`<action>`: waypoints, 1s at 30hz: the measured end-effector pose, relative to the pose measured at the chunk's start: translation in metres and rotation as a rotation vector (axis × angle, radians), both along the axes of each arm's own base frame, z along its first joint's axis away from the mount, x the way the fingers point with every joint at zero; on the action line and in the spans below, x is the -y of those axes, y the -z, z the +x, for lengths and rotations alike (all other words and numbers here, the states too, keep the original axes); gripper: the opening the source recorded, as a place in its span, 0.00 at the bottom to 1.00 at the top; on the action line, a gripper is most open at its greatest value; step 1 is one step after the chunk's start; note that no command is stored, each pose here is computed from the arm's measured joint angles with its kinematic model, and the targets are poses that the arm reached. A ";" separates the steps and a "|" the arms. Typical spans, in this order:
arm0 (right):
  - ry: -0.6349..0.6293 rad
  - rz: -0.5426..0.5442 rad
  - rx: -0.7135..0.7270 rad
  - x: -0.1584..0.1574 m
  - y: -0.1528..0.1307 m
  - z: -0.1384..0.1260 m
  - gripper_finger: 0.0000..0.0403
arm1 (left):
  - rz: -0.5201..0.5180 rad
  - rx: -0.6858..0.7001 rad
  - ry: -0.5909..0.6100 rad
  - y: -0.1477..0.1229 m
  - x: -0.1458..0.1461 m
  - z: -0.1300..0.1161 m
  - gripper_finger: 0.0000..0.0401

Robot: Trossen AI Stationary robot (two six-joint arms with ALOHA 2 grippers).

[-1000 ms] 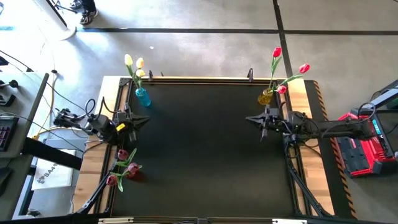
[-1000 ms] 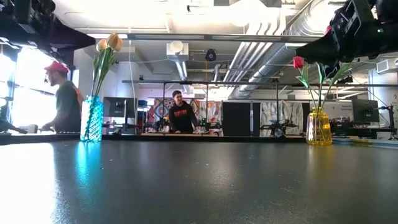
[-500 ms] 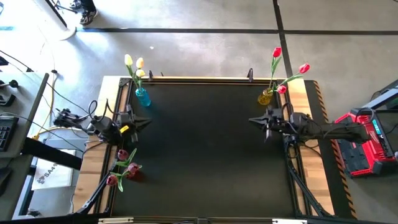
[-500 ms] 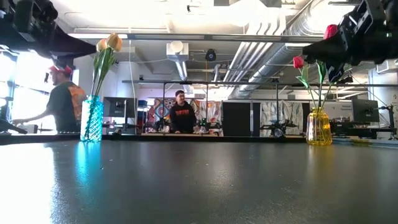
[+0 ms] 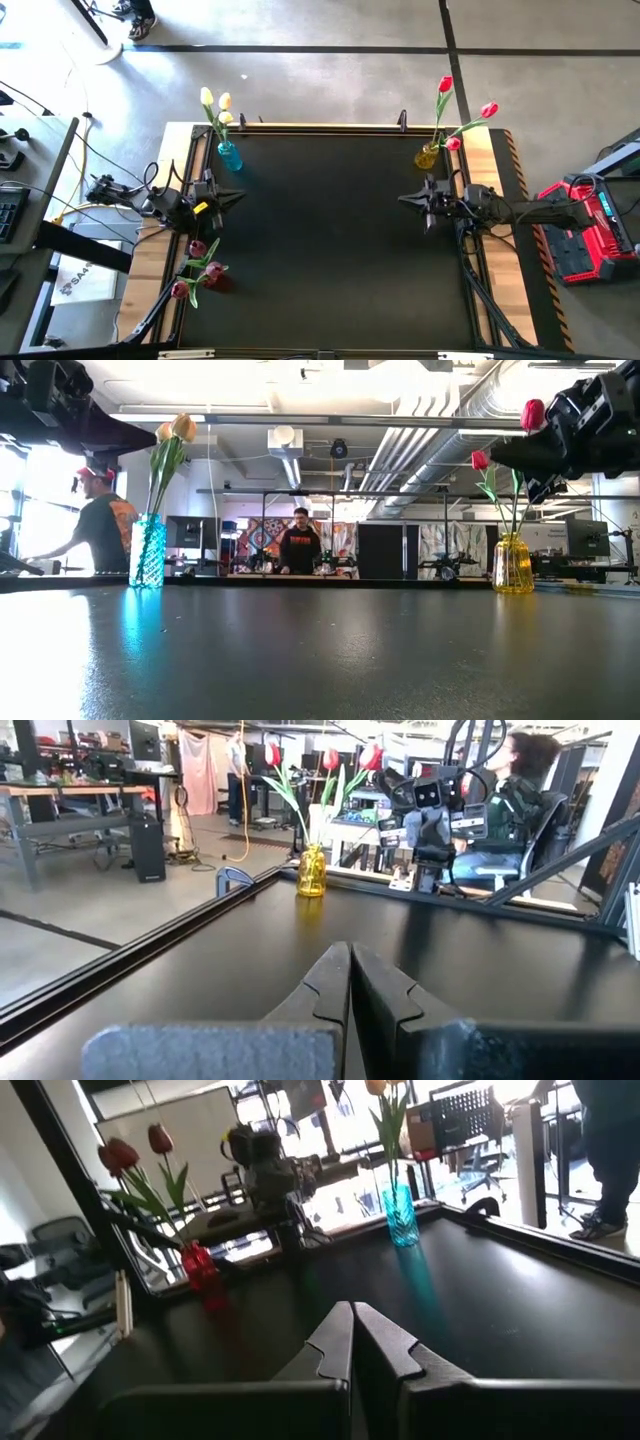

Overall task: Sort flowers into vase by color
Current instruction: Return to Home Position

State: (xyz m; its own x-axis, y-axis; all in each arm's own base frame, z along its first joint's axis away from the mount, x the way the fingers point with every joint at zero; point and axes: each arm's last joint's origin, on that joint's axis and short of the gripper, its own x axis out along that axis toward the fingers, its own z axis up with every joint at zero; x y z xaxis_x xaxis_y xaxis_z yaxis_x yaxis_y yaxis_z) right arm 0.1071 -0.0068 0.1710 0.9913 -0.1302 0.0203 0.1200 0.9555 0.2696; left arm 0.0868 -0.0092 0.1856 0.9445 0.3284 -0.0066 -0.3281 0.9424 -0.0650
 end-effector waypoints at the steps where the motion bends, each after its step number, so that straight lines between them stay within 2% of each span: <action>1: 0.002 0.000 -0.006 0.000 0.001 -0.001 0.00 | 0.000 0.000 -0.001 0.000 0.000 0.000 0.00; 6: 0.005 -0.003 0.012 0.000 0.000 -0.004 0.00 | 0.005 0.066 0.013 0.013 0.002 0.006 0.00; 11: 0.006 -0.011 0.029 0.000 -0.001 -0.006 0.00 | 0.026 0.070 0.024 0.011 0.002 0.006 0.00; 17: 0.028 -0.010 -0.029 0.001 0.005 -0.007 0.00 | 0.047 0.064 0.072 0.012 0.003 0.006 0.00; 22: 0.051 -0.040 -0.039 0.001 0.005 -0.007 0.00 | 0.029 0.075 0.152 0.011 0.002 0.008 0.00; 30: 0.047 -0.051 -0.042 0.001 0.005 -0.007 0.00 | -0.019 0.075 0.152 0.013 0.000 0.008 0.00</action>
State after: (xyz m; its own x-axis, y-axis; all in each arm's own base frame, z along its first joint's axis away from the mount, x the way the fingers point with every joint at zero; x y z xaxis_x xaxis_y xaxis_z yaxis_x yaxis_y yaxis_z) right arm 0.1002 -0.0079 0.1656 0.9843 -0.1761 -0.0130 0.1748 0.9610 0.2142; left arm 0.0953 -0.0089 0.1728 0.9813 0.1826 0.0609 -0.1758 0.9791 -0.1026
